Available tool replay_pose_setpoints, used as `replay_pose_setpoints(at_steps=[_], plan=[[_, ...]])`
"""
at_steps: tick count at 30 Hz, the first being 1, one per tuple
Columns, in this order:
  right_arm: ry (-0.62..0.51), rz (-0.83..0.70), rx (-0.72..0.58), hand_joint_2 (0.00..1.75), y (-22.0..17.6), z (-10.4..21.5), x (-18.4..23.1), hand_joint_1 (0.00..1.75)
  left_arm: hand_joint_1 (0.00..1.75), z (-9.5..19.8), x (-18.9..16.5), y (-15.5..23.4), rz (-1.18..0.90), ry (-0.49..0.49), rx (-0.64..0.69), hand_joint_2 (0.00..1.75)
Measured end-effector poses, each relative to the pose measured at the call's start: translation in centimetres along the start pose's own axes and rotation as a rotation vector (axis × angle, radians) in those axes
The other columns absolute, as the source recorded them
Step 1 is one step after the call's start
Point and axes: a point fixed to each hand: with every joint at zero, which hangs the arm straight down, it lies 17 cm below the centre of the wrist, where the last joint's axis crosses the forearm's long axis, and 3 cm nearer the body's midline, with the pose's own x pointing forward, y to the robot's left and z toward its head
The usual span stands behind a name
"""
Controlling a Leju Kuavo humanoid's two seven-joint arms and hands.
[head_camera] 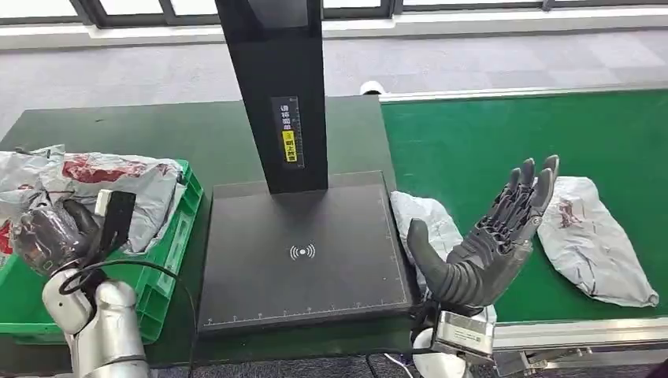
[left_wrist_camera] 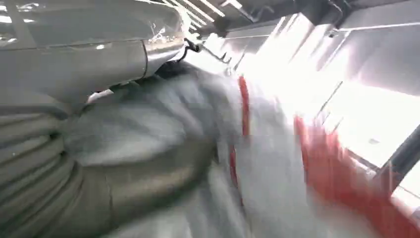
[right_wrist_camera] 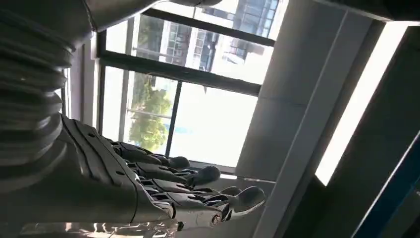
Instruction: Moved the parcel from conveyor to table for the left to box.
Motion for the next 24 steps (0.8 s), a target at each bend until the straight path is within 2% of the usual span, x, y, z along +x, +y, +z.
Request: replay_pose_setpoints(at_steps=[7, 8, 16, 21, 24], plan=[[0.010, 0.003, 0.011, 1.75, 0.3, 0.3, -0.4, 0.00, 0.00, -0.7, -2.1, 0.7, -0.002, 0.030, 0.026, 1.75], [0.011, 0.004, 0.013, 1.75, 0.3, 0.4, -0.4, 0.00, 0.00, -0.9, -2.2, 0.8, 0.008, 0.030, 0.034, 0.00], [0.024, 0.007, 0.029, 1.75, 0.8, 0.9, -0.9, 0.00, 0.00, -2.0, -4.4, 2.5, 0.067, 0.031, 0.120, 0.00], [0.036, 0.004, 0.032, 1.75, 1.0, 1.1, -1.3, 0.00, 0.00, -1.6, -7.2, 4.6, 0.162, 0.135, 0.228, 0.00], [0.041, 0.005, 0.036, 1.75, 1.1, 1.2, -1.4, 0.00, 0.00, -0.9, -10.0, 8.2, 0.258, 0.231, 0.381, 0.00]])
